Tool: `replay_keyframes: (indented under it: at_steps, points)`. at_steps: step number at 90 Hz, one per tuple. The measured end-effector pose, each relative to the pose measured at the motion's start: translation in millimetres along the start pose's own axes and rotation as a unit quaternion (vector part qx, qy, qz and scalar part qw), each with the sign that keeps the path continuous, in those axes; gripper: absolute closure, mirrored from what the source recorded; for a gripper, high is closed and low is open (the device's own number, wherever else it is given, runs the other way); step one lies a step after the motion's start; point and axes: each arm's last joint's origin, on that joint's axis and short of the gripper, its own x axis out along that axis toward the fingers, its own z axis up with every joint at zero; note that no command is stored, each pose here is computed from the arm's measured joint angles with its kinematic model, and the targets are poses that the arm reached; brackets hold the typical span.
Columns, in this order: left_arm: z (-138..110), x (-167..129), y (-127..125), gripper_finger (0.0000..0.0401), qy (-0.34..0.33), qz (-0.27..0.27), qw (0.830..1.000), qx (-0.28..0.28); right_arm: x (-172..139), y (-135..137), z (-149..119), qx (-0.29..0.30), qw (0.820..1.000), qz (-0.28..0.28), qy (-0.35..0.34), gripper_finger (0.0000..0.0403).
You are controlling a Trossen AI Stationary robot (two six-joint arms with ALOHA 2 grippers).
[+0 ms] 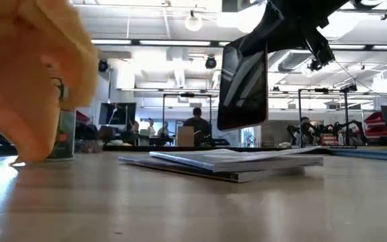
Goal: Apply microfiber cloth
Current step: Wipe the front and back of the cellphone using the orange microfiber cloth
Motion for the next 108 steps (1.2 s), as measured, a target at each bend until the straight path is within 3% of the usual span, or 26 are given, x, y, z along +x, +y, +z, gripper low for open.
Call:
replay_keyframes:
  at_steps: [48, 108]
  points:
    - [-62, 28, 21, 0.0401, -0.030, 0.098, 0.987, -0.127, 0, 0, 0, 0.000, 1.000, 0.001, 0.001, 0.0402]
    - [-87, 59, 68, 0.0401, -0.055, 0.257, 0.956, -0.132, 0, 0, 0, -0.004, 1.000, 0.001, 0.002, 0.0402]
